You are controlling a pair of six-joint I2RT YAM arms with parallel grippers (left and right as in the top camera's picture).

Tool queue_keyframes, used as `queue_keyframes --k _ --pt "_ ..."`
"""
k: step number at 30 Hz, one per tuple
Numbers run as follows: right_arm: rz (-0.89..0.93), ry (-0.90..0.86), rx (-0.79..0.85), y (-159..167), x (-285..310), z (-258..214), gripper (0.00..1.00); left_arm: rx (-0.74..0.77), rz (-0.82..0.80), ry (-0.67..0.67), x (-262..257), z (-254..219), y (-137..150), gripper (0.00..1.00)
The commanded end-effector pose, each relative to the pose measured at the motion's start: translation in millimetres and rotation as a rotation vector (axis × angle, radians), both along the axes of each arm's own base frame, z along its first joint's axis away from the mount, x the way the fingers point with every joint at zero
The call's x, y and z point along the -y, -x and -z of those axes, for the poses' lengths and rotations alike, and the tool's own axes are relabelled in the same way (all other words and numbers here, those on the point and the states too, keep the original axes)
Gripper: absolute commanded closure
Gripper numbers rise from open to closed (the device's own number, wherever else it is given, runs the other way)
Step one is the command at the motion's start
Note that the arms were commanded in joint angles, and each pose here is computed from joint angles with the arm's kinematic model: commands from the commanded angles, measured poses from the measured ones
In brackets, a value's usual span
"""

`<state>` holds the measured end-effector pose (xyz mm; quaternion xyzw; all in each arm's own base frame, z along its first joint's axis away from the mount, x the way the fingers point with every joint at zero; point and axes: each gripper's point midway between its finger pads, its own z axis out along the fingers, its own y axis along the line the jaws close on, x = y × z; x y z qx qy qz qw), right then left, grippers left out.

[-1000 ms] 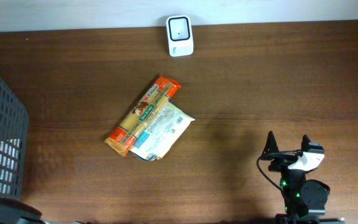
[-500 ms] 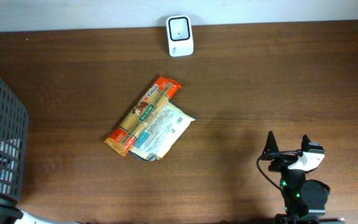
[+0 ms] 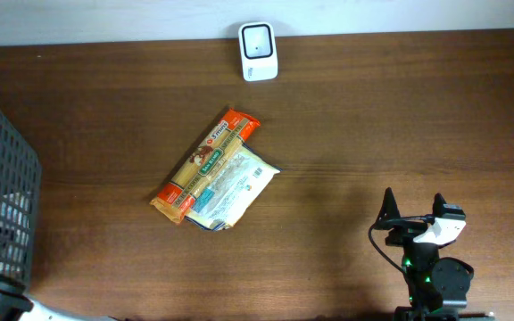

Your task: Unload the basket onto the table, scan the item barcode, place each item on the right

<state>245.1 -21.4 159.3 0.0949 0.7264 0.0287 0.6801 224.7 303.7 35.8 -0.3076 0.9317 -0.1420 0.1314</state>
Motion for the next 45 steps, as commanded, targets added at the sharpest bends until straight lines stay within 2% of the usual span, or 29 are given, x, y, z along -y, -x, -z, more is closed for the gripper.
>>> queue_keyframes --k 1,4,7,9,10,13,15,17,21,25,30,34,35,36,37,38,40,42,45 --pt "0.014 0.008 -0.004 0 3 3 0.01 -0.147 -0.049 0.041 12 28 19 1.0" --pt "0.015 0.008 -0.004 0 3 3 0.01 -0.284 -0.205 0.008 -4 17 35 1.0" --pt "0.014 0.008 -0.004 0 3 3 0.01 -0.241 -0.305 -0.05 -30 -49 21 1.0" --pt "0.015 0.008 -0.004 0 3 3 0.01 -0.104 -0.336 -0.15 -48 -120 2 1.0" --pt "0.014 0.008 -0.004 0 3 3 0.01 0.039 -0.349 -0.244 -54 -182 -13 1.0" --pt "0.015 0.008 -0.004 0 3 3 0.01 0.301 -0.281 -0.397 -28 -285 -39 1.0" --pt "0.014 0.008 -0.004 0 3 3 0.01 0.448 -0.17 -0.438 18 -332 -62 1.0" --pt "0.014 0.008 -0.004 0 3 3 0.01 0.506 -0.035 -0.42 69 -347 -86 1.0" --pt "0.014 0.008 -0.004 0 3 3 0.01 0.425 0.406 -0.246 206 -299 -137 0.99" --pt "0.014 0.008 -0.004 0 3 3 0.01 0.273 0.758 -0.068 335 -200 -155 0.99" --pt "0.014 0.008 -0.004 0 3 3 0.01 0.184 1.022 0.004 433 -110 -138 0.92" --pt "0.014 0.008 -0.004 0 3 3 0.01 0.067 1.0 -0.031 450 -68 -127 0.94" --pt "0.014 0.008 -0.004 0 3 3 0.01 0.056 0.991 -0.025 452 -65 -126 0.91" --pt "0.014 0.008 -0.004 0 3 3 0.01 0.055 0.993 -0.026 453 -64 -126 0.79" --pt "0.015 0.008 -0.004 0 3 3 0.01 0.058 0.994 -0.026 453 -64 -127 0.61" --pt "0.014 0.008 -0.004 0 3 3 0.01 0.058 0.979 -0.023 454 -65 -128 0.01" --pt "0.014 0.008 -0.004 0 3 3 0.01 0.096 0.969 -0.043 451 -84 -137 0.01" --pt "0.014 0.008 -0.004 0 3 3 0.01 0.185 0.922 -0.102 435 -129 -156 0.01" --pt "0.014 0.008 -0.004 0 3 3 0.01 0.355 0.739 -0.302 368 -228 -187 0.01"
